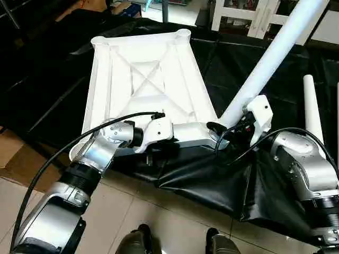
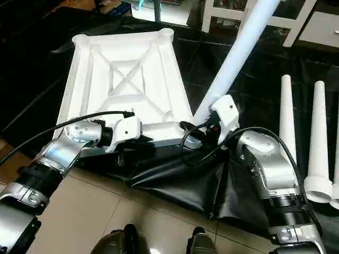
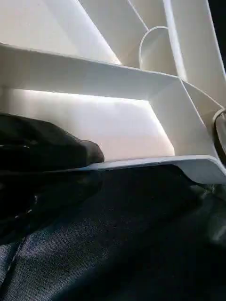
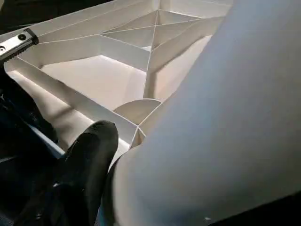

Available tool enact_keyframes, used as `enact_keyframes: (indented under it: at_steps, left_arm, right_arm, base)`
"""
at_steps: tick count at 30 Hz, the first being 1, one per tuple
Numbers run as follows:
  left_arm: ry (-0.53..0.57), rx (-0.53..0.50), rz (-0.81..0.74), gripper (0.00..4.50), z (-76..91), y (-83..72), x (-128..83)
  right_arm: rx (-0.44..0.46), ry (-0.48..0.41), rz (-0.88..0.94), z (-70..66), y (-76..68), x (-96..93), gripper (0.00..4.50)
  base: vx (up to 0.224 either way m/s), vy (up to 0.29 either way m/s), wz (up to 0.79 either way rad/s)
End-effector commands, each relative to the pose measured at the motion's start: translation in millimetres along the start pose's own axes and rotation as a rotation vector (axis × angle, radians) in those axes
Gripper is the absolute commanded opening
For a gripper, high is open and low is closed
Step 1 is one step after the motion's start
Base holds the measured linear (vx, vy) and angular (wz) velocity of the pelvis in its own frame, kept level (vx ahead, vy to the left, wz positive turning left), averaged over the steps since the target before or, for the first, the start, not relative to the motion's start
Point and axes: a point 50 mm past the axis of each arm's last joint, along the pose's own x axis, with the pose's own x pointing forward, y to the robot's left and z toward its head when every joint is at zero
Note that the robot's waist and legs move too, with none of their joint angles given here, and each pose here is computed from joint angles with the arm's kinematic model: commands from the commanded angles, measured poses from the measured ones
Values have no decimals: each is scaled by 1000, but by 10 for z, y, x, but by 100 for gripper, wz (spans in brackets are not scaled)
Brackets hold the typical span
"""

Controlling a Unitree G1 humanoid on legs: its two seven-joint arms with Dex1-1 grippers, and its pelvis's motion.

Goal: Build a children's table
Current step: Insert table leg to table base

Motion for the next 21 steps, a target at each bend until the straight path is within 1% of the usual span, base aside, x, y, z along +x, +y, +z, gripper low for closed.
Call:
enact_keyframes:
  at_steps: [1, 4, 5, 6, 8, 10, 11, 13, 15, 18, 19, 21]
  left_arm:
    - [84, -55, -71, 0, -220, -185, 62]
    - [83, -58, -70, 0, -223, -188, 59]
    - [83, -58, -70, 0, -223, -188, 58]
    - [83, -58, -70, 0, -223, -189, 58]
    - [83, -59, -70, 0, -224, -194, 59]
    - [83, -60, -70, 0, -226, -198, 61]
    - [83, -60, -70, 0, -226, -198, 61]
    - [81, -62, -69, 0, -224, -202, 65]
    - [80, -63, -68, 0, -223, -205, 66]
    - [79, -65, -67, 0, -223, -209, 67]
    - [79, -66, -67, 0, -223, -210, 68]
    - [79, -67, -66, 0, -225, -213, 67]
  right_arm:
    - [-17, -16, 14, 29, 31, -2, 345]
    - [-20, -30, 7, 38, 41, 0, 345]
    - [-21, -31, 6, 39, 41, 0, 328]
    - [-37, -30, 5, 41, 45, 1, 328]
    - [-70, -28, 5, 42, 56, 4, 308]
    - [-71, -28, 6, 41, 60, 6, 300]
    - [-71, -28, 6, 41, 60, 6, 279]
    - [-66, -35, 4, 42, 67, 9, 279]
    - [-62, -45, -3, 48, 70, 12, 252]
    - [-61, -49, -9, 44, 71, 15, 234]
    - [-62, -49, -11, 39, 72, 16, 234]
    - [-63, -48, -13, 31, 73, 16, 213]
  base:
    - [0, 0, 0]
    - [0, 0, 0]
    - [0, 0, 0]
    - [0, 0, 0]
    - [0, 0, 0]
    - [0, 0, 0]
    - [0, 0, 0]
    - [0, 0, 0]
    - [0, 0, 0]
    - [0, 0, 0]
    - [0, 0, 0]
    - [0, 0, 0]
